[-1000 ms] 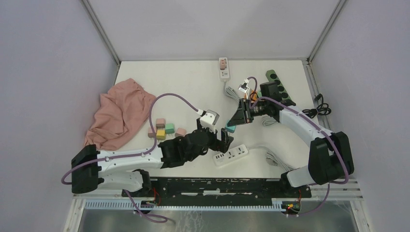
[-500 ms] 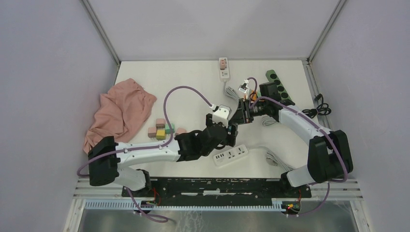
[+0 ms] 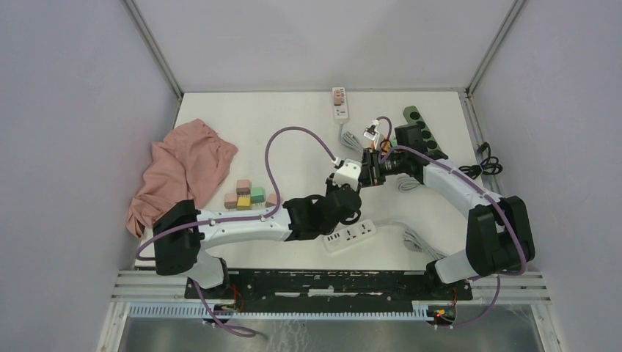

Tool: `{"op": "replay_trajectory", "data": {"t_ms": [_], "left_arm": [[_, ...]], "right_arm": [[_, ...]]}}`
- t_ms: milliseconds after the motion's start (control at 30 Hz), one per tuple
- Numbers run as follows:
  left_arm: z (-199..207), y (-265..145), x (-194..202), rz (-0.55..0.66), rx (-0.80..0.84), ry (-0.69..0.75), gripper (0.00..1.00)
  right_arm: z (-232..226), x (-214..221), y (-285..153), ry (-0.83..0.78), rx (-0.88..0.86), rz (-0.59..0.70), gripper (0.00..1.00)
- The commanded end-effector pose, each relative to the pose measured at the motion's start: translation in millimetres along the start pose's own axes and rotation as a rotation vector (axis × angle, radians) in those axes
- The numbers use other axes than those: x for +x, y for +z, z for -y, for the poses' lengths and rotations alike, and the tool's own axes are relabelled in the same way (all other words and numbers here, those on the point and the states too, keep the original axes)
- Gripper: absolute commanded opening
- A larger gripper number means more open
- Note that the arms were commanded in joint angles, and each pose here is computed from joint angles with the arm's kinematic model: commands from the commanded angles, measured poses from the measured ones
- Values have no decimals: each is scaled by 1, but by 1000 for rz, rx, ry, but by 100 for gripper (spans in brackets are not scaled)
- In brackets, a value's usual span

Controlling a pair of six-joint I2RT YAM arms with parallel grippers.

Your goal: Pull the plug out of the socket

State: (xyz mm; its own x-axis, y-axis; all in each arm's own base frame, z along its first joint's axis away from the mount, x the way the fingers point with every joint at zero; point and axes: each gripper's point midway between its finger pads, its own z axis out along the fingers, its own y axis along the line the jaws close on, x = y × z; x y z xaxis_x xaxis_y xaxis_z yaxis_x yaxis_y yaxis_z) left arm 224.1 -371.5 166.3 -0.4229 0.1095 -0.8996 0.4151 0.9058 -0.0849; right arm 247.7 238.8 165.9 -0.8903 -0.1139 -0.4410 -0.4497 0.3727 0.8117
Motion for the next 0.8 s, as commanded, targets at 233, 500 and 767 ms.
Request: {"op": "replay_trajectory", "data": {"t_ms": [233,500,767], "left_arm": [[-10,-10,-11,56,29,4,3],[-30,-21,6,48,19,-15,3],[-65,-20,32,7,-44,-54,3]], "right_arm": [[-16,-5,-5,-81,-48,-3,51],[-16,-7,-9,-138,-14,-11,69],[-17,-10,-17,-198,19,-3,100]]}}
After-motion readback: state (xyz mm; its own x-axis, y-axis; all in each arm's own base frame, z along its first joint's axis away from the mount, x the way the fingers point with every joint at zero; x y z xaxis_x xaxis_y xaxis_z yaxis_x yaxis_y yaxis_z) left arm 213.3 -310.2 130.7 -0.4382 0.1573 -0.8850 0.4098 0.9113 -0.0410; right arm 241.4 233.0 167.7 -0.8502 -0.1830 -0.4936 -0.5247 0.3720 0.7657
